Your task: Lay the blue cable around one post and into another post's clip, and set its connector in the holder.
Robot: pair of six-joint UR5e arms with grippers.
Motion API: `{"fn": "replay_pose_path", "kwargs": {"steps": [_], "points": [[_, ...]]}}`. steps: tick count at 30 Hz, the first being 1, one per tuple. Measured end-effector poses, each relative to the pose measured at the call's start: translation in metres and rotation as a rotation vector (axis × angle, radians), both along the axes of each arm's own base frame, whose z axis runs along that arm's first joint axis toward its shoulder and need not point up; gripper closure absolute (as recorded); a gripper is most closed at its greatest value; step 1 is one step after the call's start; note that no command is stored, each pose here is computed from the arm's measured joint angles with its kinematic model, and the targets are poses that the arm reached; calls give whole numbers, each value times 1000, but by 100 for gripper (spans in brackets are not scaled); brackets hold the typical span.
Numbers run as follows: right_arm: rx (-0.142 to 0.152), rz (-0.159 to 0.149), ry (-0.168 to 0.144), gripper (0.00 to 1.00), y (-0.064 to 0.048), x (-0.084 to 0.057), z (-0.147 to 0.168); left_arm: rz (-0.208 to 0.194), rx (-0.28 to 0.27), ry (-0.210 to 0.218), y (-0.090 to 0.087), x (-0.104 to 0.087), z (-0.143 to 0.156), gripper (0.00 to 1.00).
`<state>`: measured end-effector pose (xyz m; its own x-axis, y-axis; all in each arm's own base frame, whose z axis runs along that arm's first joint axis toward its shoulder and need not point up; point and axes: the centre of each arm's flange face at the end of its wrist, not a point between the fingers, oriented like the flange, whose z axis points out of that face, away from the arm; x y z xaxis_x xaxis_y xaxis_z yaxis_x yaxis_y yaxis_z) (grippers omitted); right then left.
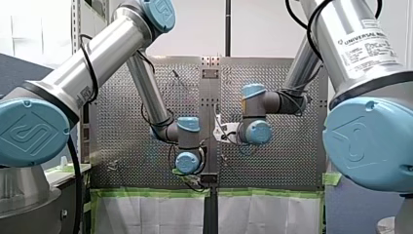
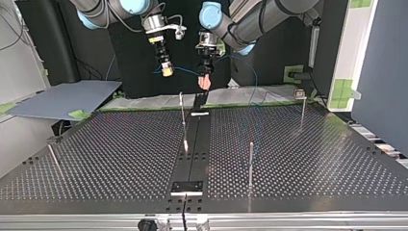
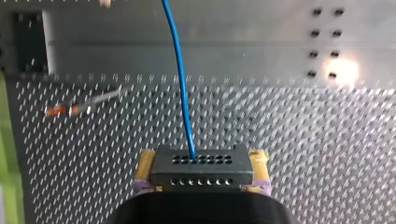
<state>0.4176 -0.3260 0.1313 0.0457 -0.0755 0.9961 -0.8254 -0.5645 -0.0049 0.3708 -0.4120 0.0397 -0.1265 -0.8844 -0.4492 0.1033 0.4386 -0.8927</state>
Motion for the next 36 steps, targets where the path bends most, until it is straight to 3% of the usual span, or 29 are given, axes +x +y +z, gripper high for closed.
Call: {"fn": "replay_pose_path", "kwargs": {"steps": [6, 10, 12, 18, 26, 31, 36], "points": [[3, -90, 33, 99, -6, -24, -11, 58, 69, 5, 6, -1, -1, 86], [8, -162, 36, 99, -13, -45, -19, 94, 111, 10, 11, -1, -2, 86], [13, -177, 31, 99, -16, -53, -23, 105, 133, 9, 12, -1, -2, 86], [13, -193, 11, 99, -34, -69, -37, 81, 190, -5, 8, -2, -2, 86], [-13, -237, 8, 99, -80, -84, -57, 7, 257, -39, -4, -5, 0, 86], [-30, -236, 3, 99, -93, -80, -71, -2, 302, -53, -6, -2, 1, 86], [-22, -226, 17, 99, -95, -77, -91, 3, 348, -64, -8, 4, 4, 86]]}}
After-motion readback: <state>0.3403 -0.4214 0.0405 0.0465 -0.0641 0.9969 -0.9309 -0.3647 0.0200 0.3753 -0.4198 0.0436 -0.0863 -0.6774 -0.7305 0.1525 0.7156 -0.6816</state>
